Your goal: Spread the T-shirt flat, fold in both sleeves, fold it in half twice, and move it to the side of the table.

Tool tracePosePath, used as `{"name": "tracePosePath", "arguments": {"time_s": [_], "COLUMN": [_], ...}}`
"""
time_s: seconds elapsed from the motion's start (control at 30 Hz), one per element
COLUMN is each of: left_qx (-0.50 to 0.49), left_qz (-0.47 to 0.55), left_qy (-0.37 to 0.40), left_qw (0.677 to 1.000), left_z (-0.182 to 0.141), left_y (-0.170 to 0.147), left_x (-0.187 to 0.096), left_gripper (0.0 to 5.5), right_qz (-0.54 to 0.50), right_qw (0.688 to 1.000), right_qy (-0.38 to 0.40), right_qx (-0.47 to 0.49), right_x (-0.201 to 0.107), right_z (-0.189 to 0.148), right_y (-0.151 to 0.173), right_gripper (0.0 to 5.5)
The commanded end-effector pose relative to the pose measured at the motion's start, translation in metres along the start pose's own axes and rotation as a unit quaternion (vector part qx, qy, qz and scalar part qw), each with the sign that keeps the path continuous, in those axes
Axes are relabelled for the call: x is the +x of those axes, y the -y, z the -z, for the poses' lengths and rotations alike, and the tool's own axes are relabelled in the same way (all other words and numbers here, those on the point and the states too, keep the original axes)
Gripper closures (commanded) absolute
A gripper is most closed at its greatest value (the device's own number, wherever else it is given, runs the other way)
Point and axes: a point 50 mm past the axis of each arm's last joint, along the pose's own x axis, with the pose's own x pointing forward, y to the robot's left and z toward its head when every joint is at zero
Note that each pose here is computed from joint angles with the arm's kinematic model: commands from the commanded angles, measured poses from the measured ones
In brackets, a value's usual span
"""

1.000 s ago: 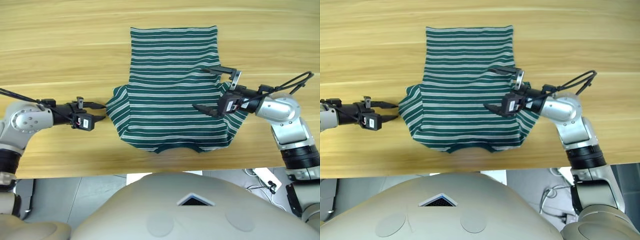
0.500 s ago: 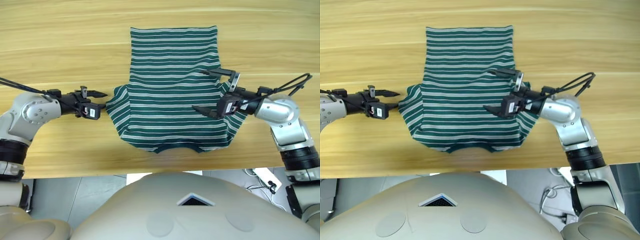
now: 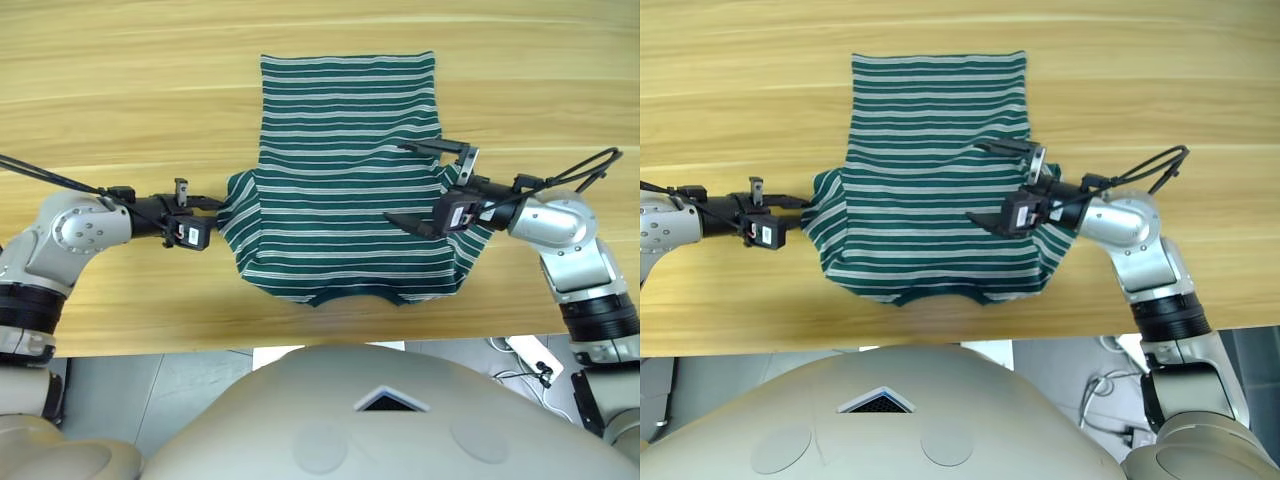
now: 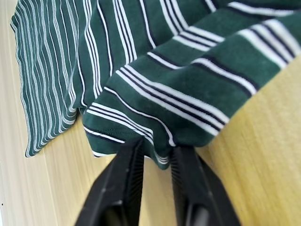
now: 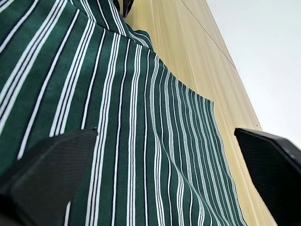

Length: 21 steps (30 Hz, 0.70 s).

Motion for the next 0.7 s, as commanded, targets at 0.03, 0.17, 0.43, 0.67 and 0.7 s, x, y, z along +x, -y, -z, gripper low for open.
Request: {"name": "tracePosePath", "arguments": {"time_s": [0.03,0.17,0.43,0.67,0.7], "left_qx": [0.000,0.004,0.015,0.006,0.006], "left_qz": [-0.006,-0.016,-0.062,-0.085,-0.086], "left_qy": [-0.038,-0.043,0.026,-0.014,-0.018], "left_qw": [0.999,0.999,0.998,0.996,0.996], "left_z": [0.012,0.014,-0.004,0.013,0.014], "left_y": [-0.005,-0.006,-0.012,-0.010,-0.010], "left_x": [-0.008,-0.008,-0.006,-0.011,-0.011], "left_gripper": [5.10,5.49,5.49,5.49,5.49], "right_qz": [-0.005,-0.005,-0.005,-0.008,-0.009], "right_qw": [1.000,1.000,1.000,1.000,1.000], "right_qy": [0.001,0.000,0.000,0.001,0.001], "right_qx": [-0.005,-0.004,-0.005,-0.008,-0.008], "right_x": [0.000,-0.001,-0.001,0.001,0.001], "right_z": [-0.002,-0.001,-0.001,-0.001,-0.001], "right_y": [-0.002,-0.002,-0.001,-0.001,-0.001], "right_gripper": [0.10,0.10,0.10,0.10,0.10]}}
